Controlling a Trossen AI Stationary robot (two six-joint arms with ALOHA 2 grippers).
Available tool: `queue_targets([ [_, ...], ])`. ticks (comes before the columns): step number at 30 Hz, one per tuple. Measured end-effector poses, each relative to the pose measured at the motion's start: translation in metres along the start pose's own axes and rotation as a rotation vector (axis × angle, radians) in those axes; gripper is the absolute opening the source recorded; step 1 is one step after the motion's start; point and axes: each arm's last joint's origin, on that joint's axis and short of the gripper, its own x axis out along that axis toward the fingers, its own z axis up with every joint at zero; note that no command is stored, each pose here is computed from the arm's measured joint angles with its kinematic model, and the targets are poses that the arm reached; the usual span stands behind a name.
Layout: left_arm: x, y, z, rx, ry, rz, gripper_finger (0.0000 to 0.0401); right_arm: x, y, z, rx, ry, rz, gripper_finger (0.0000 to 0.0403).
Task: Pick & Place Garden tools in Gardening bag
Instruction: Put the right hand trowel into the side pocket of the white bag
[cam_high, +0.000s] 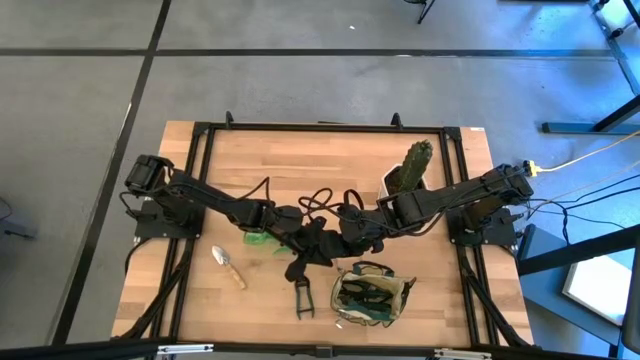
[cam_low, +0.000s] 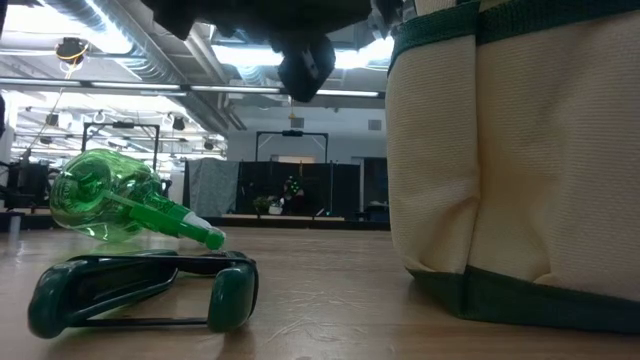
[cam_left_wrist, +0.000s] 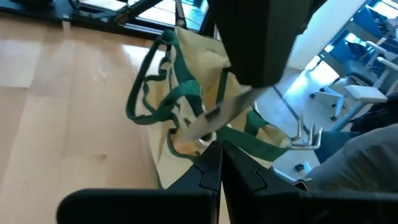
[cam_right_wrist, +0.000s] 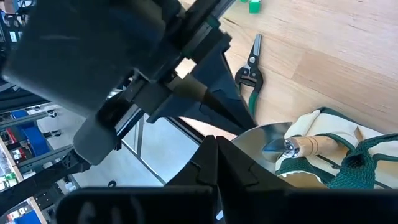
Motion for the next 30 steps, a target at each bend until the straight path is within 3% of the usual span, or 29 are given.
queue_targets([
  [30, -0.0021, 0.0092, 0.0098, 0.052, -0.075, 0.013, 0.0001, -0.0001, -0.0003, 0.0, -0.018, 0.004, -0.003, 0.0],
])
